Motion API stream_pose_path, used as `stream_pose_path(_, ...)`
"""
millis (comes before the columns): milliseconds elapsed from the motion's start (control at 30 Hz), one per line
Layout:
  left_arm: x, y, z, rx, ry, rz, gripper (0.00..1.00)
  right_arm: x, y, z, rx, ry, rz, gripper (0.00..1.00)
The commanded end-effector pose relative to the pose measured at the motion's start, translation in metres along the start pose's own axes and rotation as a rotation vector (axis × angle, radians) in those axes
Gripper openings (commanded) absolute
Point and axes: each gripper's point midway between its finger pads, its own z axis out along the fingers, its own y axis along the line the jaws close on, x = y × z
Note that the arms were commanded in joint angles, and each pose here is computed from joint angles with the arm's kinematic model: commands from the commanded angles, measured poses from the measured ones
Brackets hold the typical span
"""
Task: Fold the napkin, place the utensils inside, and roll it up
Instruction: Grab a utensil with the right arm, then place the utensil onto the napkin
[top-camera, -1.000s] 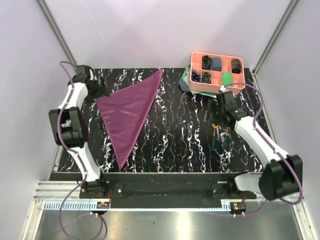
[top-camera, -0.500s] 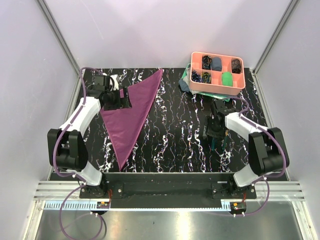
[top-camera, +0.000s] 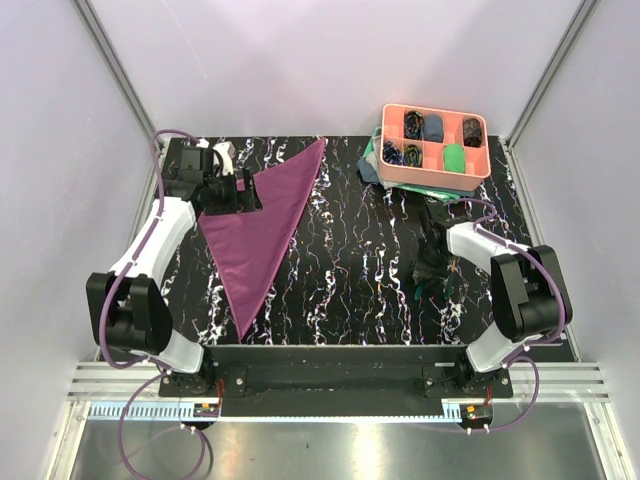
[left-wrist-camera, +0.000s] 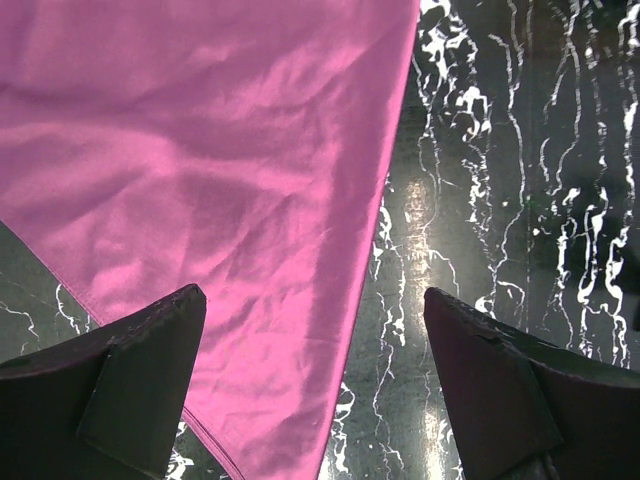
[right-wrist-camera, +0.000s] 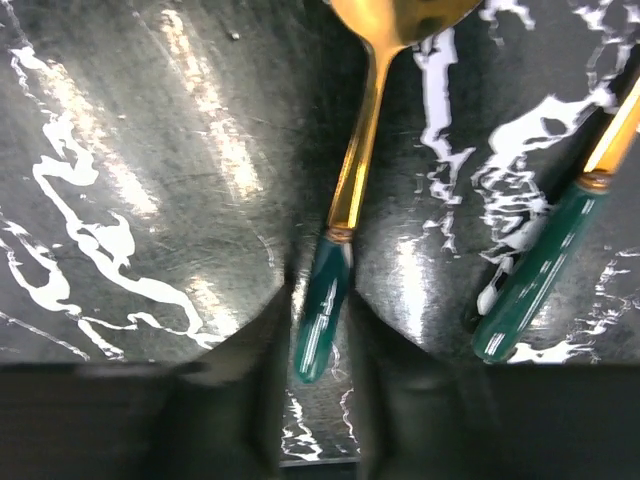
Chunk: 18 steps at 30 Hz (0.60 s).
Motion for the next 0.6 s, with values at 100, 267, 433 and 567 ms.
stream_pose_path(100, -0.023, -0.017, -0.027, 0.055, -0.101, 0.037, 0.93, 0.014, 0.014, 0.014, -0.055, 0.068, 0.038, 0.00)
stream_pose_path(267, -0.028, -0.022, -0.037, 0.070, -0.135, 0.041, 0.94, 0.006, 0.069, -0.013, -0.167, 0.005, -0.011, 0.00)
stream_pose_path(433, -0.032, -0.025, -0.046, 0.078, -0.161, 0.047, 0.94, -0.001, 0.153, -0.041, -0.303, -0.066, -0.076, 0.00)
stream_pose_path(567, -0.034, -0.028, -0.052, 0.086, -0.179, 0.049, 0.94, -0.007, 0.212, -0.054, -0.371, -0.096, -0.114, 0.00)
